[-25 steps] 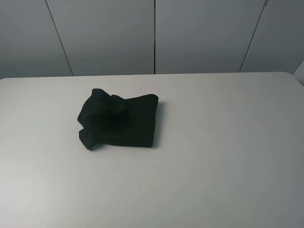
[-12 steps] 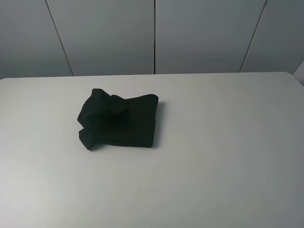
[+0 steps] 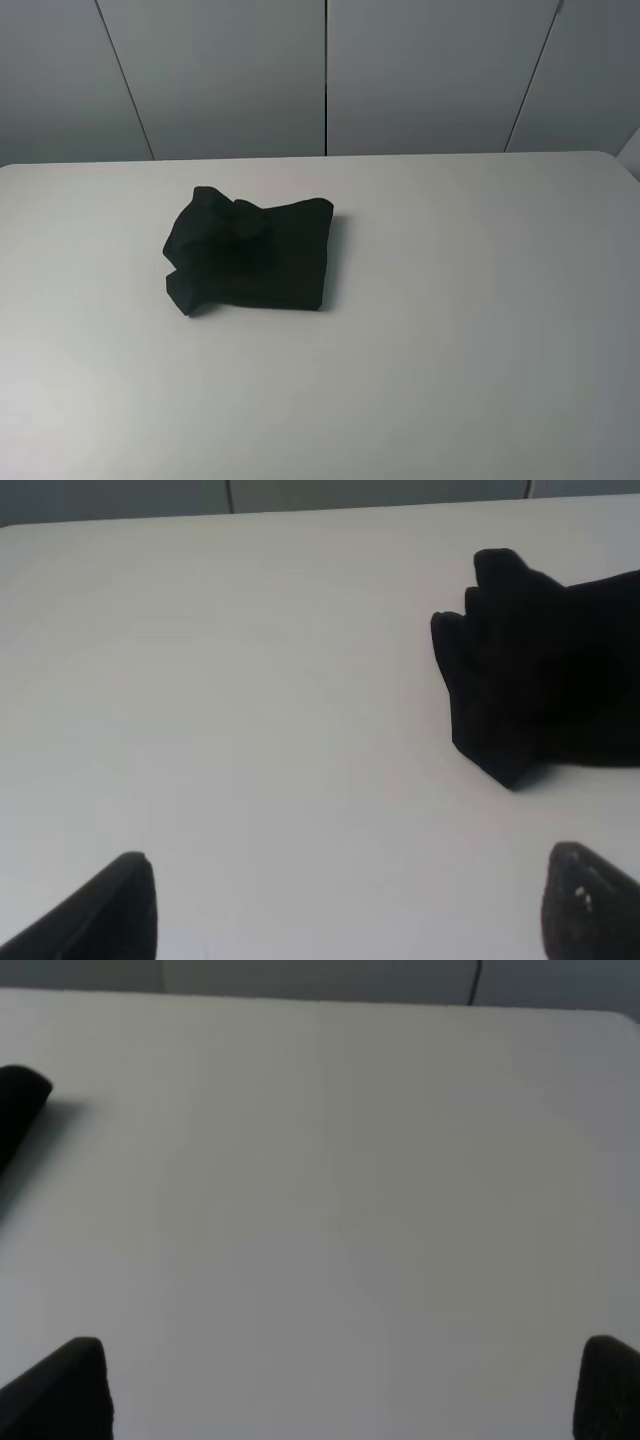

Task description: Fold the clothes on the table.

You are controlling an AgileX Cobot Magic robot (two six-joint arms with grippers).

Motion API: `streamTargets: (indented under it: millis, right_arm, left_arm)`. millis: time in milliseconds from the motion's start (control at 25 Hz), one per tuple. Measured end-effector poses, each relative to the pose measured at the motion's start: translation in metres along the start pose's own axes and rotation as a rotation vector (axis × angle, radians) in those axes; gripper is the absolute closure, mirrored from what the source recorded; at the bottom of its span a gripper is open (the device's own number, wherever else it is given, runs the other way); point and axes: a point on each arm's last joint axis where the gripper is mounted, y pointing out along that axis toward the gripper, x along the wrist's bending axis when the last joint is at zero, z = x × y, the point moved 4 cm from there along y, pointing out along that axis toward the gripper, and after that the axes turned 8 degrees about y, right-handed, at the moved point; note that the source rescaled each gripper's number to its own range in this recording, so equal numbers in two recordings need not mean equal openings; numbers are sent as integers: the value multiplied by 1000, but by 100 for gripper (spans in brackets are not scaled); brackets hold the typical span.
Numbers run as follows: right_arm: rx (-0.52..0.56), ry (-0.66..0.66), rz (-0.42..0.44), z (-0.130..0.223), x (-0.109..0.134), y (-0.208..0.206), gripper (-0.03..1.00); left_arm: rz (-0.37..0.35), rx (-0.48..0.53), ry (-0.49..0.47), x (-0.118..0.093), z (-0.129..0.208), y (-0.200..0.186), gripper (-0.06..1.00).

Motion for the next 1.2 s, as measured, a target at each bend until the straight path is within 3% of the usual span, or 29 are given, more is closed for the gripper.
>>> streamTargets:
  millis: [120, 1200]
  right_arm:
    - [-14, 27, 40, 0, -1, -1, -3]
    - [-11, 33, 2, 1, 2, -2, -3]
  left_arm:
    - [-28, 2, -15, 1, 0, 0, -6]
    - [-19, 1, -30, -1, 0, 1, -6]
